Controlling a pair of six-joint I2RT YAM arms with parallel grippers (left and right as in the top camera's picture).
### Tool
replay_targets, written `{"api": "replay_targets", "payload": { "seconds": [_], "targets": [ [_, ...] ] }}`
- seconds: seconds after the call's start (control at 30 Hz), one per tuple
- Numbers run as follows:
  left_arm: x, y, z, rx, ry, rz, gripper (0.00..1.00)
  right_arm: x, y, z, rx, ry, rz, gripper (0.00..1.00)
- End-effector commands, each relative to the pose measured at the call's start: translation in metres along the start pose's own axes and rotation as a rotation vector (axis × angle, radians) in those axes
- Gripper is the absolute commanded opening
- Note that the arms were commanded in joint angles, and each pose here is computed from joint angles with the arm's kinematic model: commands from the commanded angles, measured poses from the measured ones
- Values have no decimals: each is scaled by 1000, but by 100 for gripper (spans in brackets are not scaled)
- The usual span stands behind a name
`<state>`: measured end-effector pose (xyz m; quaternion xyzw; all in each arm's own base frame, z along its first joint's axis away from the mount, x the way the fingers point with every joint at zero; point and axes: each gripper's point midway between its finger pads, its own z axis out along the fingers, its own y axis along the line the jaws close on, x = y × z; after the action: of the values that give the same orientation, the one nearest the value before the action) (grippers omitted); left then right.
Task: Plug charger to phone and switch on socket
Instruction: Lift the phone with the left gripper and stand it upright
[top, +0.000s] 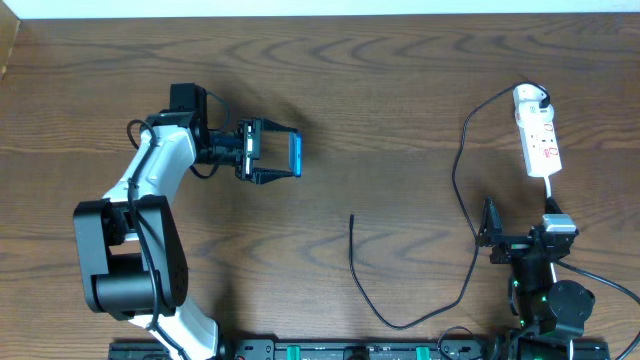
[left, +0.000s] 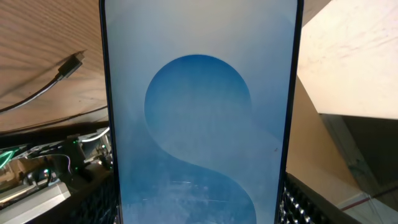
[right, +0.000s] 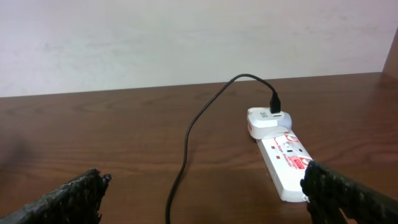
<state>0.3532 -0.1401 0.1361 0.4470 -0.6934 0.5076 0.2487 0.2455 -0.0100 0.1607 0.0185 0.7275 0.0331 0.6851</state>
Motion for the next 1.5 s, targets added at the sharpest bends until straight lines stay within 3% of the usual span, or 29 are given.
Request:
{"api": "replay_targets", "payload": {
  "seconds": [0.0, 0.23, 0.6, 1.47],
  "targets": [
    [18, -7, -5, 31, 42, 24, 7, 1, 1, 0, -2, 1, 12, 99],
    [30, -19, -13, 58, 6, 141, 7, 1, 1, 0, -2, 1, 12, 99],
    [65, -36, -45, 100, -237, 334, 7, 1, 1, 0, -2, 1, 12, 99],
    [70, -36, -48, 107, -245, 348, 7, 1, 1, 0, -2, 1, 12, 99]
  ]
}}
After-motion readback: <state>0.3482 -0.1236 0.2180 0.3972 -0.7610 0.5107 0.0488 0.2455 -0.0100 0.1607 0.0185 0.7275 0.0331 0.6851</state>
